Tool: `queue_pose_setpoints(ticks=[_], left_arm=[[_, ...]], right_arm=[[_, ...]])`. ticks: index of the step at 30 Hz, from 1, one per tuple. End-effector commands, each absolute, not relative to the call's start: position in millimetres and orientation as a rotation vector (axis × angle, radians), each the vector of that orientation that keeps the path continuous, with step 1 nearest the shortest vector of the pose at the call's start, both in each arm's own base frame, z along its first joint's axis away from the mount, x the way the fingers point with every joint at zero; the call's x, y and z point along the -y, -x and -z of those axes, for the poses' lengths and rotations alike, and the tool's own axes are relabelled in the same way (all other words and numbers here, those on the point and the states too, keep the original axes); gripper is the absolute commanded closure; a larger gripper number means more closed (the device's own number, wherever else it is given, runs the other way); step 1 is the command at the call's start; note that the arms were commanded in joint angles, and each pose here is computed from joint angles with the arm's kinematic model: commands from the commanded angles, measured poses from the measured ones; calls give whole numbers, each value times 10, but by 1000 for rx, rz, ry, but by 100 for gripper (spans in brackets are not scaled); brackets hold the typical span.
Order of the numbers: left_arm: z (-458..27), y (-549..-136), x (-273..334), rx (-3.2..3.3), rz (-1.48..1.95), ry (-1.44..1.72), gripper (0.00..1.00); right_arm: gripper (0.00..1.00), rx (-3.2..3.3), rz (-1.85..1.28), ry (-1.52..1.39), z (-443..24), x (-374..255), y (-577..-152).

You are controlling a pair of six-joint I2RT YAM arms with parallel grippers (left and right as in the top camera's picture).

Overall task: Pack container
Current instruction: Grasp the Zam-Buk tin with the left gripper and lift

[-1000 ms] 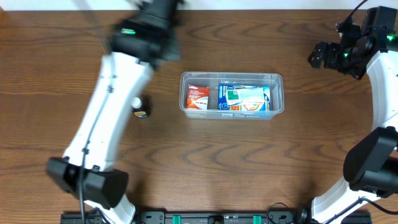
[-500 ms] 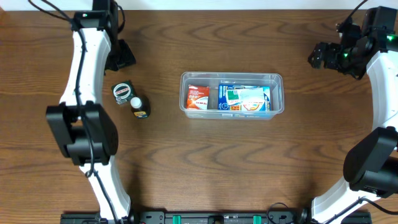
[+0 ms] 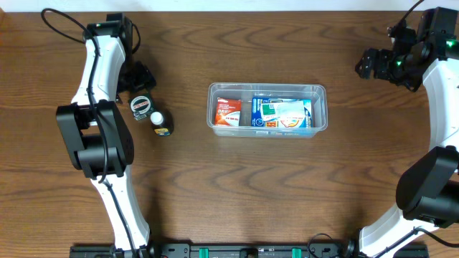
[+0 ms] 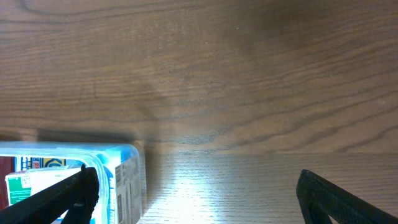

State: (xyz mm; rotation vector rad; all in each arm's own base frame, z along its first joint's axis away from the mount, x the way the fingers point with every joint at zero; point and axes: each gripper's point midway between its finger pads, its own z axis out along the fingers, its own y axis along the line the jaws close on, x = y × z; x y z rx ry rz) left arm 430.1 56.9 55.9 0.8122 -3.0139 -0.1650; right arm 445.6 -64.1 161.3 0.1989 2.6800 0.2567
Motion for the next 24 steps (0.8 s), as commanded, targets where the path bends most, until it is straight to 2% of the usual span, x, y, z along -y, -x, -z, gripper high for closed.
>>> queue_pose_setpoints(ticks=[1, 19, 20, 24], left_arm=[[-338, -4201, -550, 2946, 157, -797, 19], [72, -4069, -460, 2912, 98, -730, 20], [79, -4084, -462, 2919, 96, -731, 22], [86, -4140, -467, 2944, 91, -727, 46]], right_arm=[[1, -2678, -258, -211, -1617, 658, -4460], [1, -2678, -258, -211, -1617, 657, -4460], [1, -2678, -258, -211, -1617, 658, -4460], [1, -2678, -258, -211, -1617, 657, -4460]])
